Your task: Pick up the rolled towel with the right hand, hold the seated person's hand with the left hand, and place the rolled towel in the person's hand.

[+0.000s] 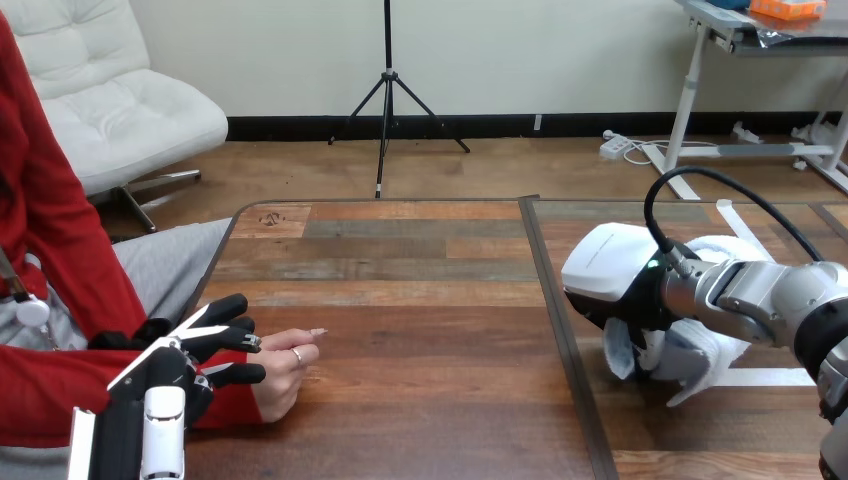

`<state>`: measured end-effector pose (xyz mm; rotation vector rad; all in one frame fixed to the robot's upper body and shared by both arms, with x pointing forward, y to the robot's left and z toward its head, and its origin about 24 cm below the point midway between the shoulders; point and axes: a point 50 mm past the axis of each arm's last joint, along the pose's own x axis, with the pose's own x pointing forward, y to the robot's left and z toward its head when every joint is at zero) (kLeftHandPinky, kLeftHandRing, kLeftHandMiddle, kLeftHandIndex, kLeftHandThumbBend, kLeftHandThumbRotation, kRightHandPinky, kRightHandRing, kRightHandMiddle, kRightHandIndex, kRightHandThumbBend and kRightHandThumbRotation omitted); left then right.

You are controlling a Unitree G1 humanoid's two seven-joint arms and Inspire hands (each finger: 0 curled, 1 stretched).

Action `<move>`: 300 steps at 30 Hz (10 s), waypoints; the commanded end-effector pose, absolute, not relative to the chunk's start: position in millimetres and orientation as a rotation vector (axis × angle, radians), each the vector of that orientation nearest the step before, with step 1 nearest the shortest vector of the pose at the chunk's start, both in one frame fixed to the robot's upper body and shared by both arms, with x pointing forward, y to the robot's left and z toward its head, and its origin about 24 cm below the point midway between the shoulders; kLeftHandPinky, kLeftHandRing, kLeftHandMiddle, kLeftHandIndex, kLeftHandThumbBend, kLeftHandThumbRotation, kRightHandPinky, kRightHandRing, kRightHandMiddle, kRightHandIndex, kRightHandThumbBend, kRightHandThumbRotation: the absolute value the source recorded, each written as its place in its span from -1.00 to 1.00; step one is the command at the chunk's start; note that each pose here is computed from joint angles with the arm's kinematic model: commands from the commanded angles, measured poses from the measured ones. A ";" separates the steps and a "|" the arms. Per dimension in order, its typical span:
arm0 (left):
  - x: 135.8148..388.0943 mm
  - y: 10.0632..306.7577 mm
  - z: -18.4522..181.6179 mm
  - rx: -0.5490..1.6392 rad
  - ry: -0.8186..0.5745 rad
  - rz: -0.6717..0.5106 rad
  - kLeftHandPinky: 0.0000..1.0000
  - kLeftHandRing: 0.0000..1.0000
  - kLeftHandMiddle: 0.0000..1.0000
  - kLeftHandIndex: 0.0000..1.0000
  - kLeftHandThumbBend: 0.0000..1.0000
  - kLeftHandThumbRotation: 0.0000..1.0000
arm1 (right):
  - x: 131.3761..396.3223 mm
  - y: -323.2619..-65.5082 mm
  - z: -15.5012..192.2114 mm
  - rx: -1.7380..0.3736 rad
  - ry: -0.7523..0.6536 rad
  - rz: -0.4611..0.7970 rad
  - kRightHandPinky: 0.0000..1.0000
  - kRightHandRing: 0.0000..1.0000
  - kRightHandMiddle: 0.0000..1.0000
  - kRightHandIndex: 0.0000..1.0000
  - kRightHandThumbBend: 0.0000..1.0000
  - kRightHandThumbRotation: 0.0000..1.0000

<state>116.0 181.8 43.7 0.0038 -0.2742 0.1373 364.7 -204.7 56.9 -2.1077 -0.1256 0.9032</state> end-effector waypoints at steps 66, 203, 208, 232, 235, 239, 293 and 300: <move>138.5 170.7 53.8 -0.047 -0.364 0.126 0.10 0.53 0.56 0.04 -0.06 1.00 | 384.7 -211.3 108.0 -1.879 0.086 0.786 0.41 0.62 0.72 0.78 1.00 0.52; 141.4 166.7 50.2 -0.062 -0.334 0.103 0.06 0.58 0.57 0.01 0.04 1.00 | 359.4 -278.0 170.5 -2.236 -0.144 0.845 0.74 0.86 0.94 0.97 1.00 0.49; 140.7 166.8 49.9 -0.061 -0.334 0.105 0.06 0.58 0.57 0.02 0.02 1.00 | 358.6 -280.7 164.1 -2.256 -0.149 0.854 0.77 0.88 0.96 0.99 1.00 0.41; 138.4 164.2 49.0 -0.071 -0.330 0.115 0.19 0.60 0.57 0.03 0.04 1.00 | 351.1 -287.6 111.4 -2.459 -0.349 0.876 0.79 0.96 1.00 1.00 1.00 0.08; 138.0 164.0 48.8 -0.071 -0.330 0.117 0.20 0.60 0.57 0.03 0.04 1.00 | 349.9 -287.7 106.7 -2.465 -0.380 0.865 0.75 0.95 1.00 1.00 1.00 0.05; 137.2 164.2 48.8 -0.069 -0.333 0.118 0.23 0.61 0.57 0.03 0.01 1.00 | 347.2 -285.7 96.1 -2.463 -0.428 0.860 0.65 0.89 1.00 1.00 1.00 -0.01; 132.0 169.4 49.8 -0.065 -0.364 0.162 0.19 0.52 0.55 0.04 -0.11 1.00 | 324.5 -244.5 24.1 -2.003 -0.367 0.694 0.00 0.13 0.24 0.36 1.00 -0.68; 131.6 169.9 50.2 -0.075 -0.367 0.167 0.19 0.52 0.55 0.04 -0.09 1.00 | 322.5 -242.4 22.6 -1.961 -0.373 0.701 -0.19 -0.10 0.01 0.12 0.92 -0.90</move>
